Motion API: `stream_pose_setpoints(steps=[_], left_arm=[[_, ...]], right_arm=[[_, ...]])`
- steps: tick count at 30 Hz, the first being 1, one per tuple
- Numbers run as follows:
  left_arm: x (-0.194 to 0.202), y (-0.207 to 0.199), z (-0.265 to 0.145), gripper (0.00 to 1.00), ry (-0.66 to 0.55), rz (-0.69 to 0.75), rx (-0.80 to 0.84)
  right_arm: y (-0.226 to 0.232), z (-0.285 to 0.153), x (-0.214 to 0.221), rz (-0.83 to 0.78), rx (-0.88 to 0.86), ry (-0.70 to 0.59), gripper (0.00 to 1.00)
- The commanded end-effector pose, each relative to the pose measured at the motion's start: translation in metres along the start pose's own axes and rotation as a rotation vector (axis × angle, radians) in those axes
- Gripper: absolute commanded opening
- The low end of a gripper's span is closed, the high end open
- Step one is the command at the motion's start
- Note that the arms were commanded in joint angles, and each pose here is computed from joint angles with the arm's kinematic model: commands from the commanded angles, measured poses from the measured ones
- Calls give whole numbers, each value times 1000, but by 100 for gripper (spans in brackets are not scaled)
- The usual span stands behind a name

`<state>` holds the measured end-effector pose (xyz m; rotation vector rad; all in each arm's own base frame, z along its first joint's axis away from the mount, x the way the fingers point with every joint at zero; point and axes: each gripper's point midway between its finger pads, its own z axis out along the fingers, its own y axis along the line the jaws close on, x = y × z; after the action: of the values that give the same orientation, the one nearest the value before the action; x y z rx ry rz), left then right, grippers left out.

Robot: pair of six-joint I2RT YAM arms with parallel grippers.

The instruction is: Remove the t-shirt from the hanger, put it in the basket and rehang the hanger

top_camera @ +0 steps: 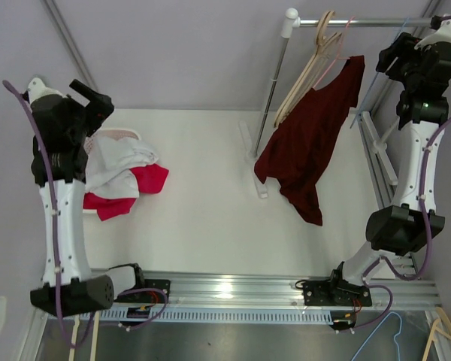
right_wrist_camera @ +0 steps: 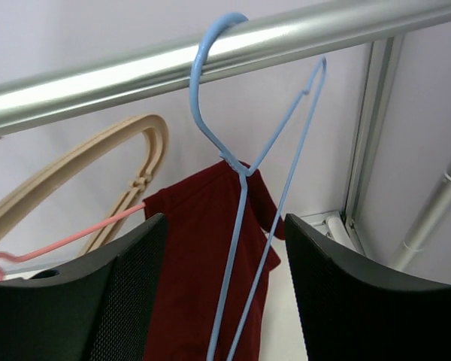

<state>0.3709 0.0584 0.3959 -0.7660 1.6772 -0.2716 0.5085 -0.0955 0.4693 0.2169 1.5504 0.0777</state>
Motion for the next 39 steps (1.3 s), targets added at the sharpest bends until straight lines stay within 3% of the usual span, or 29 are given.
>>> stream_pose_setpoints(steps=[1, 5, 8, 13, 16, 18, 24, 30, 39], left_arm=[[-50, -43, -60, 100, -239, 128, 116], [-45, -76, -99, 100, -303, 208, 263], [-29, -100, -116, 100, -287, 248, 387], [31, -155, -132, 99, -111, 369, 717], [67, -181, -128, 100, 10, 445, 800], [102, -192, -120, 99, 103, 495, 821], [146, -221, -118, 99, 202, 509, 884], [169, -246, -124, 100, 245, 514, 935], [179, -246, -125, 99, 245, 522, 941]], right_arm=[[12, -43, -55, -10, 20, -103, 68], [29, -67, -62, 27, -5, -89, 68], [56, -81, -59, 59, -71, -48, 68], [106, -84, -42, 105, -219, 61, 65], [122, -74, -32, 123, -258, 103, 63], [129, -69, -26, 125, -274, 126, 63], [156, -53, -2, 110, -293, 183, 61], [168, -37, 21, 74, -254, 221, 61], [157, -30, 24, 27, -118, 191, 61]])
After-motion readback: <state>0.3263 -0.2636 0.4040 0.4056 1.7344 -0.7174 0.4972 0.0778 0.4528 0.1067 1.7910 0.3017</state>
